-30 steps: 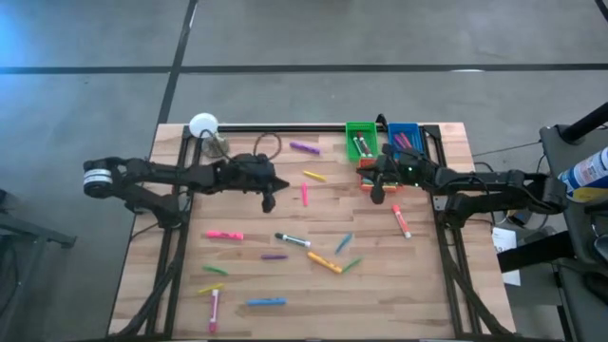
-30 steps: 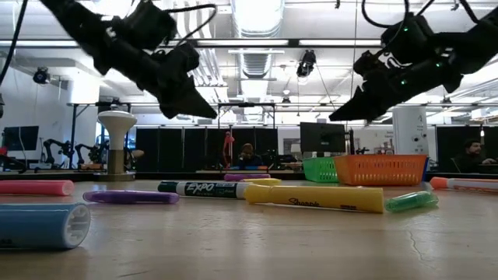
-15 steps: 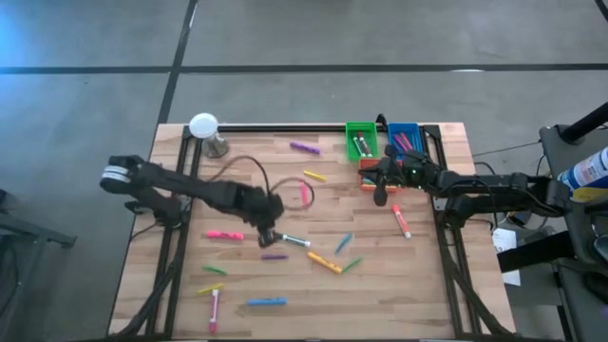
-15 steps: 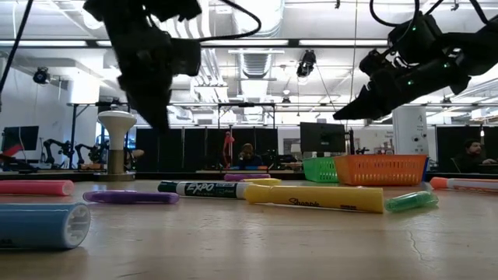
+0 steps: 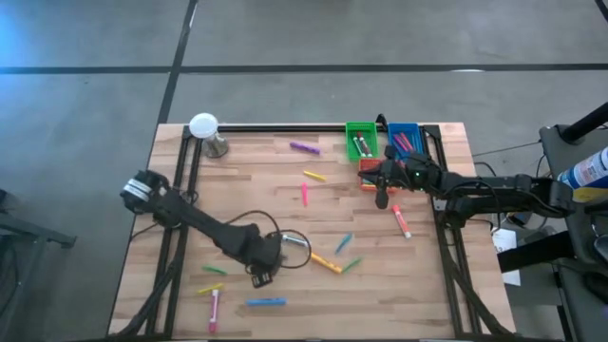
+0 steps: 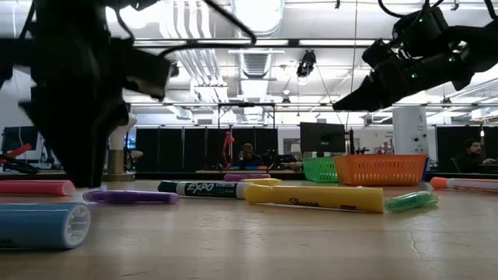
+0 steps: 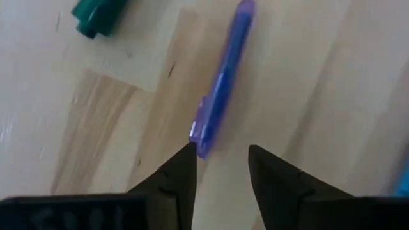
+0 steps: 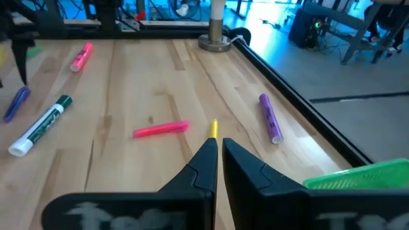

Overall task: Pick & Place Markers
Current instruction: Put the violet pen into the blue bin

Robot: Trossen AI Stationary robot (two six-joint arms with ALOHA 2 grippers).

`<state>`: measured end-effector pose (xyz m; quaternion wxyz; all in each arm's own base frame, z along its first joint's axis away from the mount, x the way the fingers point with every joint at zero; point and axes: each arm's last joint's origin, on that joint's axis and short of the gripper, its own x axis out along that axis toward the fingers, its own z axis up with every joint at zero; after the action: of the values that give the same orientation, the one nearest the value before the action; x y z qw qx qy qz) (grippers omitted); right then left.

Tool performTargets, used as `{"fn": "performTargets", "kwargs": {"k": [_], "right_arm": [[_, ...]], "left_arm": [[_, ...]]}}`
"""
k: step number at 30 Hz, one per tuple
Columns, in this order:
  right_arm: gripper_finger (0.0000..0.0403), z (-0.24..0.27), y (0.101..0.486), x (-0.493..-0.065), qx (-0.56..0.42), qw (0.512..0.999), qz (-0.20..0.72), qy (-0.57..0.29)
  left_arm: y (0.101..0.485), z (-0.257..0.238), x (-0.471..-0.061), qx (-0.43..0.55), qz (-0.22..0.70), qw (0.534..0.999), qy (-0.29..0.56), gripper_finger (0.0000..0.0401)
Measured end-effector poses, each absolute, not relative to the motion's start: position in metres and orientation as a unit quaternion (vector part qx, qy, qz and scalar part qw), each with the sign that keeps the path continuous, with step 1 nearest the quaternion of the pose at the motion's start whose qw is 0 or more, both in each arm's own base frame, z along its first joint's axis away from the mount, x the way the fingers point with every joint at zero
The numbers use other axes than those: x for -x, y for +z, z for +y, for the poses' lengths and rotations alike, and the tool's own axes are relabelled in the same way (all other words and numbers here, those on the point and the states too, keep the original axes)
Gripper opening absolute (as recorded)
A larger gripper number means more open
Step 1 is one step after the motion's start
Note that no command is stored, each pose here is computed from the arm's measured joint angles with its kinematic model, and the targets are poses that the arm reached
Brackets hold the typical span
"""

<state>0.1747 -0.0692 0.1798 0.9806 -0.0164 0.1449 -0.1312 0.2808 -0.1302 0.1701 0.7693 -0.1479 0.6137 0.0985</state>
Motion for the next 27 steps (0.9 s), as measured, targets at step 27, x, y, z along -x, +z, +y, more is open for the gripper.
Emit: {"fn": "performTargets", "kwargs": {"k": [27], "right_arm": [[0.0018, -0.066, 0.190, -0.172, -0.012, 0.986, 0.105, -0.132]], "left_arm": [[0.173, -0.112, -0.285, 0.016, 0.615, 0.781, 0.106, 0.0002]]}}
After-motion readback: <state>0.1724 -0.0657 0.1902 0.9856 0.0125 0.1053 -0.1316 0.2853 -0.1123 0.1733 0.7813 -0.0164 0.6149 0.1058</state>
